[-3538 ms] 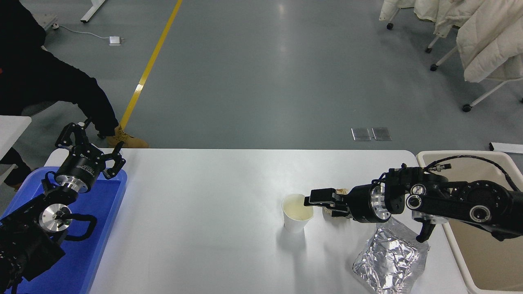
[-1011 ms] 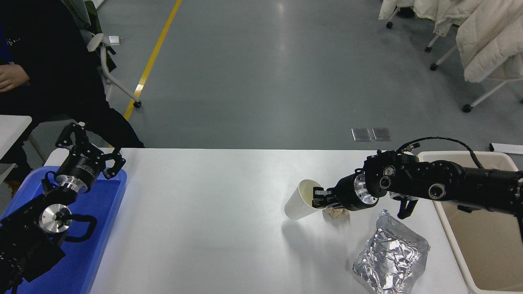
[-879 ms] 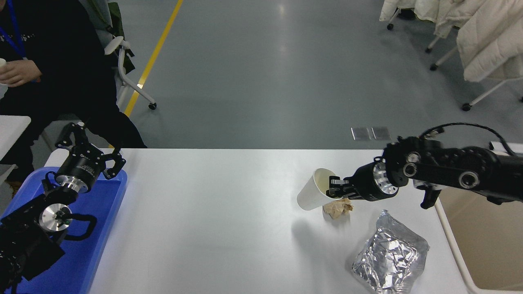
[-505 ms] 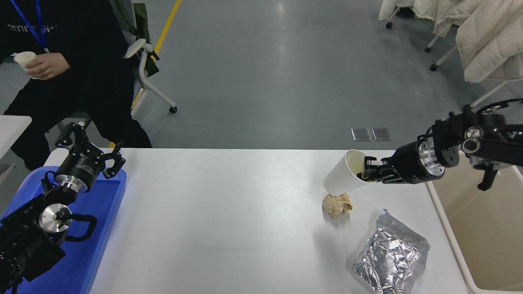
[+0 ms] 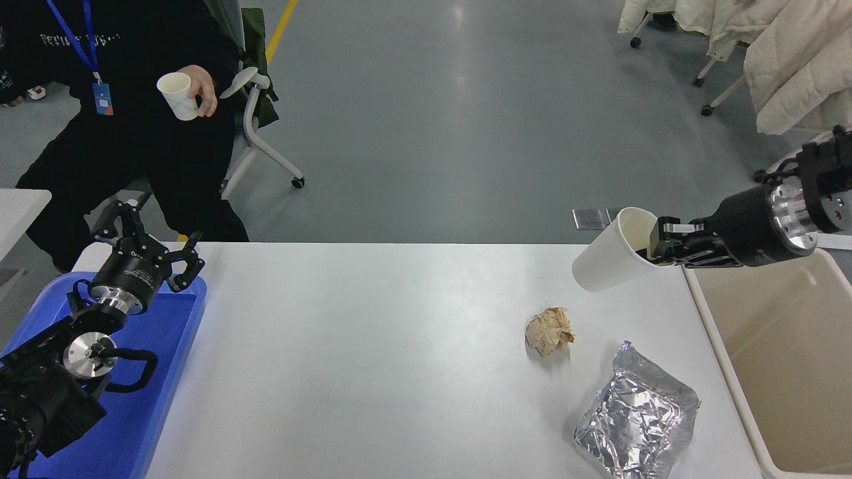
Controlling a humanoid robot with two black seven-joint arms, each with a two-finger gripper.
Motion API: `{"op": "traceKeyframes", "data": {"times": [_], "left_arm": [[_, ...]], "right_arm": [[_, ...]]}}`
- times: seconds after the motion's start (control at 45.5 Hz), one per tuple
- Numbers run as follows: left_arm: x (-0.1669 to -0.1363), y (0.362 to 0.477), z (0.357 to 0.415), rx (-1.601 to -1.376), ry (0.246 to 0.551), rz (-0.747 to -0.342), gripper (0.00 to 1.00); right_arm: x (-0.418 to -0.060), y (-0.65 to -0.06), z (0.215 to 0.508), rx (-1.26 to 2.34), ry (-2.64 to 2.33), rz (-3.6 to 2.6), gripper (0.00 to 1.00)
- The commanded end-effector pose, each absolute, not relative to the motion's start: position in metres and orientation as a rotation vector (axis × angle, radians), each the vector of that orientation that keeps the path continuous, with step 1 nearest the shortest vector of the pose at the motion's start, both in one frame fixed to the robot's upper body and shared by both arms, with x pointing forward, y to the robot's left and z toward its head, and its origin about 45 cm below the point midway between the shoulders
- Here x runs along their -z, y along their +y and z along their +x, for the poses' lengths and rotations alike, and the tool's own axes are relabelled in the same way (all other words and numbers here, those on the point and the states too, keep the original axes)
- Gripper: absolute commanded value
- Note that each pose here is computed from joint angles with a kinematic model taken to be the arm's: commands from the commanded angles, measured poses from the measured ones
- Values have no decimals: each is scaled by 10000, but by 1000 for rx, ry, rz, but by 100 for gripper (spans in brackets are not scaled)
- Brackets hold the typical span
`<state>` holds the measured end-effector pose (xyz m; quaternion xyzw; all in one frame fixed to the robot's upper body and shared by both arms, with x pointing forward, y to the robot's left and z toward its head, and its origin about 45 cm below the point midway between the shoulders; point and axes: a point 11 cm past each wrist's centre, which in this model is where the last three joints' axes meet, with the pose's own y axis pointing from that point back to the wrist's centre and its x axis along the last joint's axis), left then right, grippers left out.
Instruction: Clean the table surface
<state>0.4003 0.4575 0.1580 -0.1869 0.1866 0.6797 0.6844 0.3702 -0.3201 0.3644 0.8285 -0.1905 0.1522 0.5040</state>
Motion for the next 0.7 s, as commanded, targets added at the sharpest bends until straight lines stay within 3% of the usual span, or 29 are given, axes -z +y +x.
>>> {"op": "traceKeyframes", "data": {"times": [0.0, 0.264, 0.681], "left_arm": [[-1582, 4577, 4003, -1523, 418, -419, 100], [-1582, 4577, 4003, -1524, 418, -419, 100], [-1582, 4577, 4003, -1524, 418, -419, 100]], "right_arm": [[-3777, -3321, 3656, -366, -467, 1989, 0], [-3781, -3598, 3762, -345, -545, 1927, 0], [-3759, -5042, 3966, -176, -954, 1638, 0]]}}
